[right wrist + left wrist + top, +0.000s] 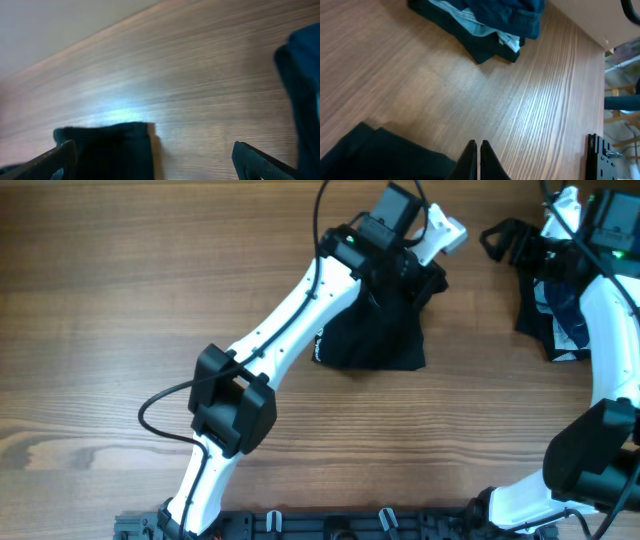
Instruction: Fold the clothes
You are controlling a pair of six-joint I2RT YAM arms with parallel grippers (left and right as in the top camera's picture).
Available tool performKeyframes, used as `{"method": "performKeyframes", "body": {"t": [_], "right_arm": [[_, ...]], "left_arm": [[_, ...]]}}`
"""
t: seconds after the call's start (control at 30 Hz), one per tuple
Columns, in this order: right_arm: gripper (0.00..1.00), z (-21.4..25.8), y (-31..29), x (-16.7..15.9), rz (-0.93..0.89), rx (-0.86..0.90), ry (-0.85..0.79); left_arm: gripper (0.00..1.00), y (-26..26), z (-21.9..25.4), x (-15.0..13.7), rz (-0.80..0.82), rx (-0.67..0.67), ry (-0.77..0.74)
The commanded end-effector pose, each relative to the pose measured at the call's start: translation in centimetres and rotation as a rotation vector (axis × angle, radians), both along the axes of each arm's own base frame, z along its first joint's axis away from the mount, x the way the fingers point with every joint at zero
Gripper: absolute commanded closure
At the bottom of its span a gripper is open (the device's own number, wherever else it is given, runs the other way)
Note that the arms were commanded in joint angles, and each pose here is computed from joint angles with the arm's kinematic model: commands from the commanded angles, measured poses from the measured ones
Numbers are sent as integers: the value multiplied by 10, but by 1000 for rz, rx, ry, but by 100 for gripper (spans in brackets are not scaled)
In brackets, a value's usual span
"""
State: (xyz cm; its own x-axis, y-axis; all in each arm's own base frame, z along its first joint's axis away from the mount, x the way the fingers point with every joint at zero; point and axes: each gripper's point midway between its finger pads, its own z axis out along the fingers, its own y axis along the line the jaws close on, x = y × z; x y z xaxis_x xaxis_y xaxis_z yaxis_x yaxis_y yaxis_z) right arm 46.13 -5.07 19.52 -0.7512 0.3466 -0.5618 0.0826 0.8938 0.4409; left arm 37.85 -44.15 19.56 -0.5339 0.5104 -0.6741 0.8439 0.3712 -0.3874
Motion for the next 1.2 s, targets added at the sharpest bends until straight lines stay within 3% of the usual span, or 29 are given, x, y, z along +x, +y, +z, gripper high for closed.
{"method": "performKeyframes", "body": {"t": [0.0, 0.27, 0.33, 0.37, 0.4, 0.43, 0.47, 0.63, 0.83, 1.17], "right_arm": [[1, 26, -19, -2, -35, 38, -77], [1, 59, -62, -15, -134, 35, -161], [1, 61, -68, -18, -149, 31, -166], [1, 61, -72, -19, -158, 31, -166], [1, 61, -75, -20, -164, 31, -164], [1, 61, -76, -20, -166, 31, -163], [1, 61, -77, -21, -169, 31, -163], [1, 61, -82, -22, -185, 35, -161], [0, 59, -95, -28, -227, 48, -151], [0, 48, -82, -40, -191, 101, -82]], "left_arm": [[96, -11, -12, -5, -11, 11, 13], [96, -28, -29, -5, -34, -3, -3], [90, -37, -34, -9, -48, -9, -10], [76, -47, -38, -14, -66, -15, -16], [53, -52, -42, -18, -78, -17, -18], [11, -58, -43, -22, -88, -20, -22], [0, -63, -47, -26, -99, -25, -26], [0, -79, -44, -37, -127, -49, -47], [0, -68, -26, -14, -13, -92, 16], [0, -7, 80, 26, 111, -217, -82]]}}
